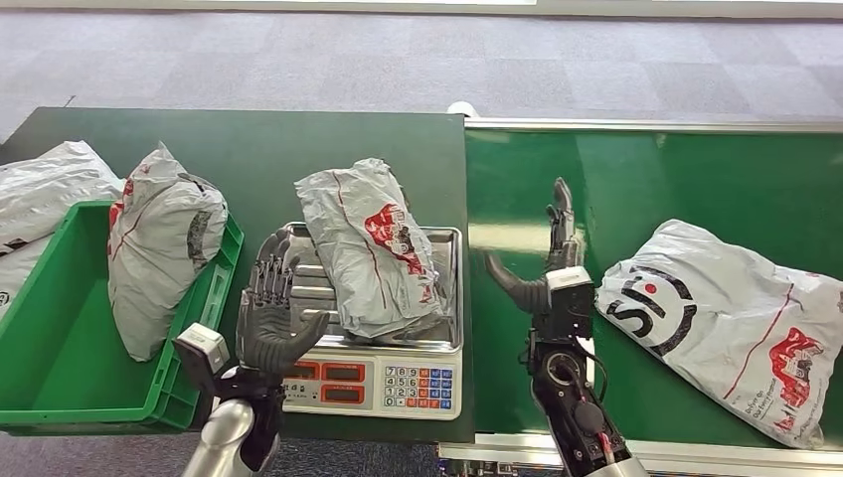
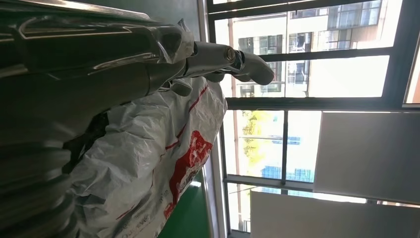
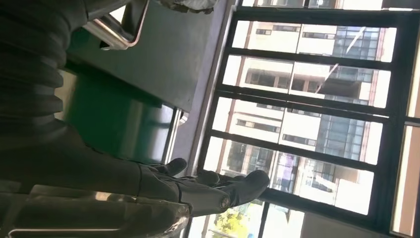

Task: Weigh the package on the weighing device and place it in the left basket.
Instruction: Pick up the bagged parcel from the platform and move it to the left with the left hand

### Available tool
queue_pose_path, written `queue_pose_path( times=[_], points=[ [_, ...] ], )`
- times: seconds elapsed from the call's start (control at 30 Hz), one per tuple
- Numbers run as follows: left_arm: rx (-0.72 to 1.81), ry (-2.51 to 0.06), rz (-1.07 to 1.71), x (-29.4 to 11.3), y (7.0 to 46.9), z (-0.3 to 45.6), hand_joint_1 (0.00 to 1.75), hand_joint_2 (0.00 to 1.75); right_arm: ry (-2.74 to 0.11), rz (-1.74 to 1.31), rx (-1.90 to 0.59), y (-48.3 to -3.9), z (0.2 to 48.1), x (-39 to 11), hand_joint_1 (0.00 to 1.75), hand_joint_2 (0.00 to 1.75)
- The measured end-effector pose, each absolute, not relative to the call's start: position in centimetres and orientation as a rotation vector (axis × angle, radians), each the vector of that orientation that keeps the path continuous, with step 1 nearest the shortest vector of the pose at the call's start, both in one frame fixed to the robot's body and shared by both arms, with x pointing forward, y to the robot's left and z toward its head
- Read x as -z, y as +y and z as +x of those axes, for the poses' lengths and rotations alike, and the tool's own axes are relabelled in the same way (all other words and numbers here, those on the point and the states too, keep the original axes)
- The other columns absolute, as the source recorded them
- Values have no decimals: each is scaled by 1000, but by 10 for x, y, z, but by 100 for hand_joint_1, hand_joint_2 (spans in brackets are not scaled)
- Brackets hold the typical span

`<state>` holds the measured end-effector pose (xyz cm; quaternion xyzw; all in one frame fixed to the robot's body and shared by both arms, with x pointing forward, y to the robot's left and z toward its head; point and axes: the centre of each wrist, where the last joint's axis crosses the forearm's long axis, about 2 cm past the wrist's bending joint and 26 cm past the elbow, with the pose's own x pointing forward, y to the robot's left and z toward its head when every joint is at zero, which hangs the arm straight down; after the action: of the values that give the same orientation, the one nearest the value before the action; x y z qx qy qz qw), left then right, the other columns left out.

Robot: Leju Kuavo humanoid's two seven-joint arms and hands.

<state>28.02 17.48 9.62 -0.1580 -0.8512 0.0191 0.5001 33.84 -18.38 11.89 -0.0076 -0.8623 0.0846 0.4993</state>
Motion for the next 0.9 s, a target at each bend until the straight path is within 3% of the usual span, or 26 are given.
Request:
queue_pose_path(
  times=[0.33,0.9],
  points=[
    [7,-2039,-390,-94,179,278,0,175,-1929,0,-59,-224,324,-89,0,175],
    [589,-1984,-48,-113,168,296,0,175,-1796,48,-68,-214,308,-61,0,175]
  ],
)
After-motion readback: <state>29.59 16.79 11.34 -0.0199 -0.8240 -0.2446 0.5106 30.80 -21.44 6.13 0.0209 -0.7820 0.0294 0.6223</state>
